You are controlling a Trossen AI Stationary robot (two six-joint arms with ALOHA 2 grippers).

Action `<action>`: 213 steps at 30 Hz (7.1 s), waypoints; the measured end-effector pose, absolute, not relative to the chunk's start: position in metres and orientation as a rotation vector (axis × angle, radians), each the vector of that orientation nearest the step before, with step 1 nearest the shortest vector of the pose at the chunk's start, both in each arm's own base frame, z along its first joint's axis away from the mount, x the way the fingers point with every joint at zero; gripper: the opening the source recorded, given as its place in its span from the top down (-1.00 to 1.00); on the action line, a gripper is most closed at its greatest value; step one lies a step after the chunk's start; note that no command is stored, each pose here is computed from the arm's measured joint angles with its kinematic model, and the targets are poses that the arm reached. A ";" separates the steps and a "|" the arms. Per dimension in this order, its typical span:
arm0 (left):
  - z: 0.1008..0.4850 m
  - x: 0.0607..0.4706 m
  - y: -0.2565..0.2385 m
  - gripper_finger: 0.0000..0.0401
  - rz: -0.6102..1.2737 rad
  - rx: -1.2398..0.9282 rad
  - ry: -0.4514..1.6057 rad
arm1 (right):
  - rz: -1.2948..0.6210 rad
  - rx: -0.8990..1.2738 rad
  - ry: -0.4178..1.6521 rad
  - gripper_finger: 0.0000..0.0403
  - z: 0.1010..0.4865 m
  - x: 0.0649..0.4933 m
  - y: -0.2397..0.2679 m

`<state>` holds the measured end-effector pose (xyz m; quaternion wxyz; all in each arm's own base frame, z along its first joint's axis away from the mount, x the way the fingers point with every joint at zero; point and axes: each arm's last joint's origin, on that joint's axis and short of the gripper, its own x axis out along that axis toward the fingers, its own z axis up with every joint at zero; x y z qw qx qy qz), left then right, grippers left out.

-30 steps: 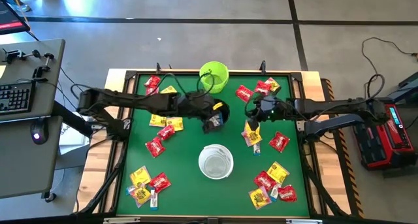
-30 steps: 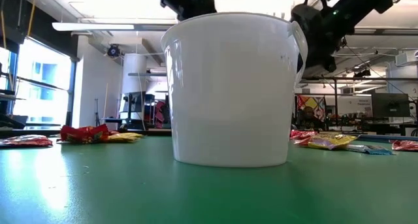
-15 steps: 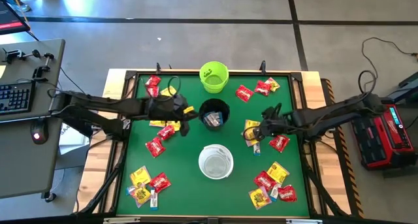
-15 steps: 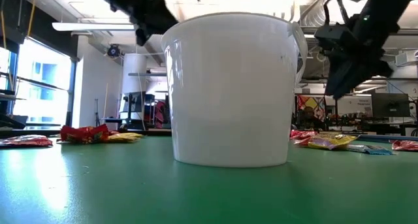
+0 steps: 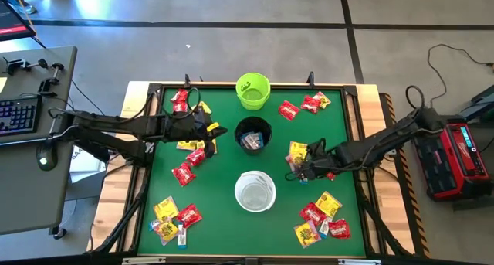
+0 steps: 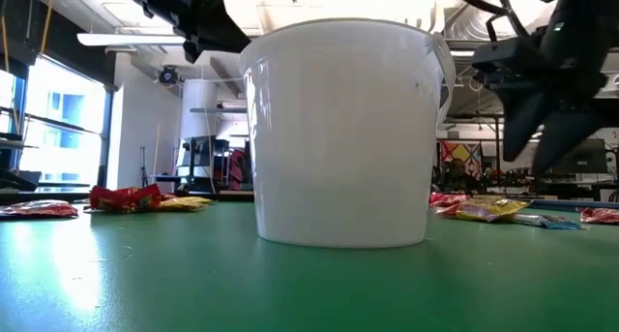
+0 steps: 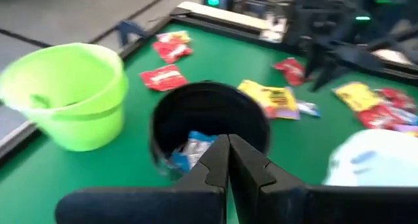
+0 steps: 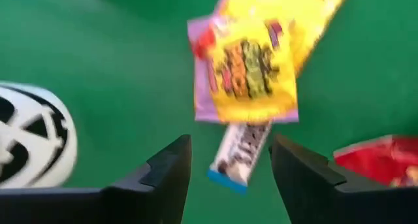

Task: Sort candy by brand, put in halloween buckets
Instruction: Put the white chocolate into the black bucket

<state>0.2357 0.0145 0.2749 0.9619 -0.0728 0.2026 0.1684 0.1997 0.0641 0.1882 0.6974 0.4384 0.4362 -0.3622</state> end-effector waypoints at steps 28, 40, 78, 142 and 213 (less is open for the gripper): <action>0.263 0.233 0.028 1.00 0.473 -0.151 0.511 | -0.972 1.105 1.022 -0.01 0.138 0.218 0.098; 0.262 0.232 0.029 1.00 0.483 -0.146 0.517 | -0.899 1.006 1.133 0.57 0.136 0.215 0.098; 0.256 0.230 0.014 1.00 0.397 -0.144 0.602 | -0.524 0.737 1.155 1.00 0.276 0.262 0.098; 0.292 0.162 -0.042 1.00 0.007 -0.283 0.910 | -0.358 0.495 0.646 0.98 0.290 0.380 -0.039; 0.168 0.096 -0.239 -0.08 0.134 -0.337 1.607 | -0.454 0.296 0.628 1.00 0.334 0.336 -0.007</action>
